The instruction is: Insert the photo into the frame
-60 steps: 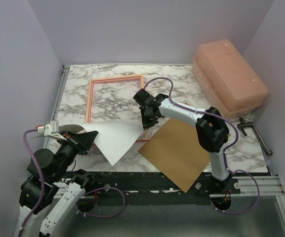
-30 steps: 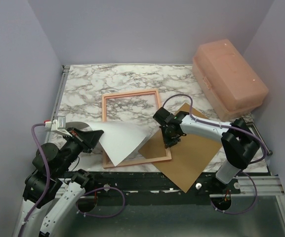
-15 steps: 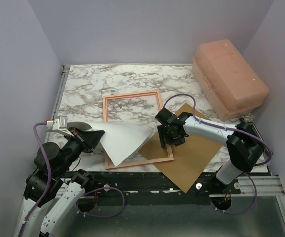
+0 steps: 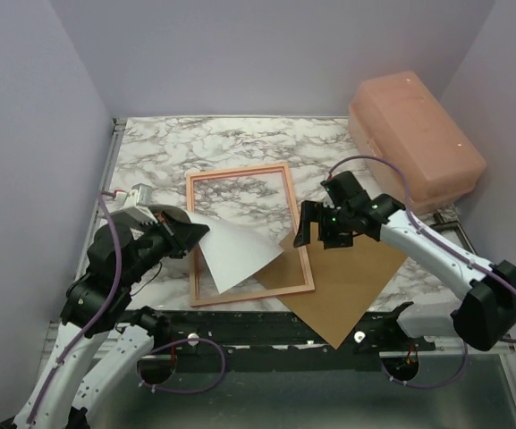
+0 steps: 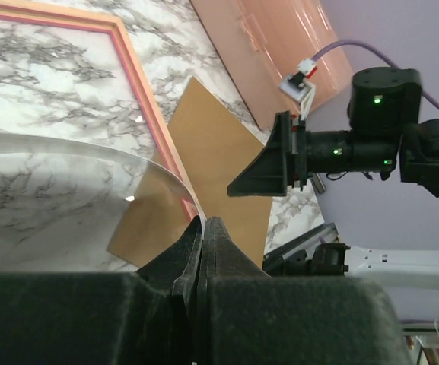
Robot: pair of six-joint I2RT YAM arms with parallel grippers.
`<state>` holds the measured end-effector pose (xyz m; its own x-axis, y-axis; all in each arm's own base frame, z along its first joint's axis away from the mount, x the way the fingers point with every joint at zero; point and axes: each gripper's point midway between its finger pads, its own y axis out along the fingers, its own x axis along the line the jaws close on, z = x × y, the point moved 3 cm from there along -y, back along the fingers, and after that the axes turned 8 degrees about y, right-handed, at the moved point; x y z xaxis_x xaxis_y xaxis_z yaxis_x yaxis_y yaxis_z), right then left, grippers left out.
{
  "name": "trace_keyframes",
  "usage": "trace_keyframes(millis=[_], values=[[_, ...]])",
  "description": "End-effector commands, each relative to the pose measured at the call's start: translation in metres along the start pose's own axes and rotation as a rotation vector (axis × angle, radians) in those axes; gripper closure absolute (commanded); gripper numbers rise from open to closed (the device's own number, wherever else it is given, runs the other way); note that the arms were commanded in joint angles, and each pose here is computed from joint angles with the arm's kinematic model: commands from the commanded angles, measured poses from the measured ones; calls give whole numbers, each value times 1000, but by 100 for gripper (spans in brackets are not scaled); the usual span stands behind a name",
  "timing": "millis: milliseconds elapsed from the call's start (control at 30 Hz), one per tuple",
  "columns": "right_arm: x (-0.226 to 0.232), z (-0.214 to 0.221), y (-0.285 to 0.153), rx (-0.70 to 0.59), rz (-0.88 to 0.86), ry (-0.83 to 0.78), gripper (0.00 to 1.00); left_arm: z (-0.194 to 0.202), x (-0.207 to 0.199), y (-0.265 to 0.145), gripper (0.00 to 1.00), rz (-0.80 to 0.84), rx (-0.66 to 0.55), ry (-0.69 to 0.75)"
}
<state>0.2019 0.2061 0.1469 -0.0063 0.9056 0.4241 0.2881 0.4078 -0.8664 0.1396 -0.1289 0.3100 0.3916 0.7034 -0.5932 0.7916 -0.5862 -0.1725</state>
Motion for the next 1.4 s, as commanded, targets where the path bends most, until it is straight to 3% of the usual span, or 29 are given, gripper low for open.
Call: trace_keyframes(millis=[0,200,400,500,667,800,900,1167,1367], values=[[1,-5,-32,-44,-96,39,0,-26,-39,22,100,174,19,29],[-9,-9,-49,-101,-84,78,0,-62,-87,42,100,317,77,123],[-13,-11,-51,-119,-65,86,0,-85,-116,30,100,436,0,217],[-14,-13,-54,-132,-58,82,0,-65,-97,39,100,391,31,198],[-15,-13,-54,-125,-44,73,0,-2,-51,67,100,314,174,56],[-19,-13,-53,-126,-29,68,0,40,-11,76,100,235,207,-54],[-21,-11,-50,-120,-21,66,0,58,15,75,100,175,213,-84],[-28,-6,-43,-101,-1,67,0,99,57,70,100,21,364,-103],[-30,-5,-39,-89,7,69,0,118,94,63,100,-236,490,-139]])
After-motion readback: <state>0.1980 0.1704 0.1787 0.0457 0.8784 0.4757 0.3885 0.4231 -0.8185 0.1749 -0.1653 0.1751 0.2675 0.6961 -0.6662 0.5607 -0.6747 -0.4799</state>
